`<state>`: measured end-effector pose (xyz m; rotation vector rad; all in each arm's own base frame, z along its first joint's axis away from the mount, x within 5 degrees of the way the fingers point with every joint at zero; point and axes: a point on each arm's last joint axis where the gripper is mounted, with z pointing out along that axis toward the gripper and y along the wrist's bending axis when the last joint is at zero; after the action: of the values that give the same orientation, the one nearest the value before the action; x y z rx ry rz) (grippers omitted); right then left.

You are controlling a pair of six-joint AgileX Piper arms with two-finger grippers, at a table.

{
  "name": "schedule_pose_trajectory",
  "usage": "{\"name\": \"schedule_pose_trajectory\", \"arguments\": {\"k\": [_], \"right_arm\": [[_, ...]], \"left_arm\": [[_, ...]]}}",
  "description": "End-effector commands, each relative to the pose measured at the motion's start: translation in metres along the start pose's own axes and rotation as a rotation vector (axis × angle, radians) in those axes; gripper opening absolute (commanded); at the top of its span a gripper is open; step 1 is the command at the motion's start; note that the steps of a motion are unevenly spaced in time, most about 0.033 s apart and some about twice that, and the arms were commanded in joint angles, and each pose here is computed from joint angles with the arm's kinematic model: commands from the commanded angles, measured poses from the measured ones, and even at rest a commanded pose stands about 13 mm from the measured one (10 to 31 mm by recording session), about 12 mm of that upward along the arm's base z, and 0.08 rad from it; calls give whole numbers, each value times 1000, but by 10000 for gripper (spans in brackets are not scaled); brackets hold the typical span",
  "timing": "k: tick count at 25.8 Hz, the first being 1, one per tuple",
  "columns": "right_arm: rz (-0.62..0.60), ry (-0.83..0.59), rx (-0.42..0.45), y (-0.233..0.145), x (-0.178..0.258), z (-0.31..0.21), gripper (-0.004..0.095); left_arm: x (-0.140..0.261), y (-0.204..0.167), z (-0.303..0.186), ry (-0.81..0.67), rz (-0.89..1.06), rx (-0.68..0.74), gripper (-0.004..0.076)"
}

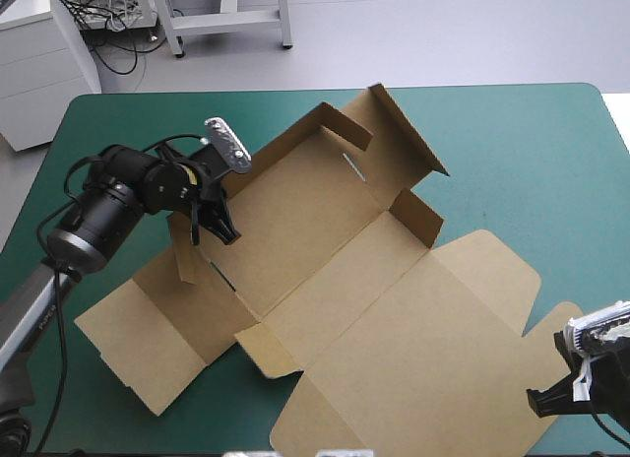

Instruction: Fold the box

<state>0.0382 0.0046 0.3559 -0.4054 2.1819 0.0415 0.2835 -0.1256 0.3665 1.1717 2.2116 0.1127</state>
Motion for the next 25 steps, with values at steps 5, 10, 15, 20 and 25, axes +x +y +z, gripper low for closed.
{"name": "schedule_pose_trajectory", "arguments": {"k": [5, 10, 15, 20, 25], "right_arm": [[27, -63, 28, -4, -10, -8, -23], [42, -61, 37, -4, -10, -8, -23], [45, -61, 37, -4, -10, -8, -23], [50, -59, 35, -4, -10, -8, -23], [51, -61, 34, -4, -10, -8, -23]], "left_arm": [[-43, -19, -34, -209, 237, -290, -32], [-60, -40, -43, -271, 377, -369, -32], [-70, -67, -47, -332, 547, -435, -32], [-55, -93, -34, -375, 662, -480, -32], [-26, -109, -37, -485, 706, -541, -32]]}}
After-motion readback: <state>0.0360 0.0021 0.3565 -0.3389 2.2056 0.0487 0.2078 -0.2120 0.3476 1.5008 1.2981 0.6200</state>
